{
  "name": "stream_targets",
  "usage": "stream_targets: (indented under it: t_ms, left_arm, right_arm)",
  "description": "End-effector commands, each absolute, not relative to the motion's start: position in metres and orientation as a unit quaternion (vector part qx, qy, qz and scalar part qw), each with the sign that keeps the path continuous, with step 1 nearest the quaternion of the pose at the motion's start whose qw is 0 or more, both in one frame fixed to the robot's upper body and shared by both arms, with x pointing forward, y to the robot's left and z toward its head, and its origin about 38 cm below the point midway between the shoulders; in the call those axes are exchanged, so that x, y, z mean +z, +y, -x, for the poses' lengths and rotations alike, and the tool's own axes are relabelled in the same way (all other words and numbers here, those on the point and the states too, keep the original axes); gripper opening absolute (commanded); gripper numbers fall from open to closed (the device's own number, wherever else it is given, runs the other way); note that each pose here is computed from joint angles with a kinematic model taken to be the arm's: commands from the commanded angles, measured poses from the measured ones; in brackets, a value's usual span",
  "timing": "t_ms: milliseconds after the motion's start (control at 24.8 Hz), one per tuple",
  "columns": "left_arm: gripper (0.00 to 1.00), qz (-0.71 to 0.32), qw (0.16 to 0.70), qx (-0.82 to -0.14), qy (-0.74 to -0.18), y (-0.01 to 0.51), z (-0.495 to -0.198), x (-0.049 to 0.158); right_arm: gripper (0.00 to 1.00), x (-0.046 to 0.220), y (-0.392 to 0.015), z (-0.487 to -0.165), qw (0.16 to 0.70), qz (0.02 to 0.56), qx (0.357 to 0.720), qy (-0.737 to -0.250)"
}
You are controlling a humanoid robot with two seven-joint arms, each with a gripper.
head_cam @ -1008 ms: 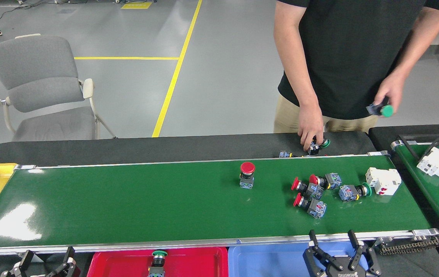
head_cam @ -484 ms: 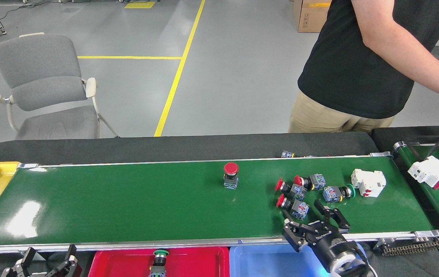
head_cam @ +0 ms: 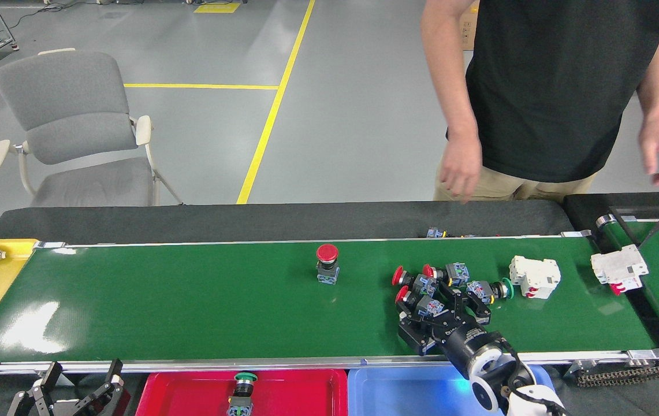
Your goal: Pick switch part from conveyor to tray
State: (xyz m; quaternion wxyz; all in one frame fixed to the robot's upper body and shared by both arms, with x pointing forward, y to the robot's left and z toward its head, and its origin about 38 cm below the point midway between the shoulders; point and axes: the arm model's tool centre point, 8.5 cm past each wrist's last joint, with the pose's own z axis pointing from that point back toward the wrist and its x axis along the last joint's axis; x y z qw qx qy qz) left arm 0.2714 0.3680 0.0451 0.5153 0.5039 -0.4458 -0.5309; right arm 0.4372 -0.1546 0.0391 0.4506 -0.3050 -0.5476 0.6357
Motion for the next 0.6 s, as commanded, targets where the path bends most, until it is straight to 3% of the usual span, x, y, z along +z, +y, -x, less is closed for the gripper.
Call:
stream_targets:
  t_ms: [0,40,81,161,202,242,363,564]
  left_arm:
    - [1.00,-0.510,0.503,-0.531,-0.452,0.366,-0.281,0.054]
    - [1.00,-0.510,0.501,-0.531,-0.455,0.364,-0.283,0.056]
    - [1.00,-0.509,0.498,-0.532,-0.458,0.362,-0.286,0.057]
    - [1.00,-0.504,0.490,-0.535,-0.468,0.352,-0.291,0.059]
    - [1.00,-0.501,0.488,-0.538,-0.471,0.347,-0.294,0.060]
    - [1.00,-0.498,0.488,-0.540,-0.472,0.345,-0.295,0.059]
    - [1.00,-0.496,0.487,-0.541,-0.473,0.343,-0.295,0.059]
    - [1.00,-0.495,0.487,-0.542,-0.473,0.342,-0.295,0.058]
  right_arm:
    - [0.99,0.051,-0.144,-0.450,0.446,0.309,0.628,-0.558]
    - [0.96,0.050,-0.138,-0.452,0.445,0.306,0.630,-0.558]
    - [0.84,0.050,-0.133,-0.454,0.441,0.302,0.636,-0.557]
    - [0.43,0.048,-0.122,-0.454,0.422,0.300,0.655,-0.551]
    - [0.29,0.046,-0.119,-0.454,0.416,0.298,0.662,-0.547]
    - [0.21,0.045,-0.118,-0.453,0.416,0.297,0.665,-0.545]
    - [0.05,0.044,-0.112,-0.452,0.413,0.294,0.668,-0.545]
    - [0.02,0.046,-0.110,-0.450,0.409,0.294,0.666,-0.551]
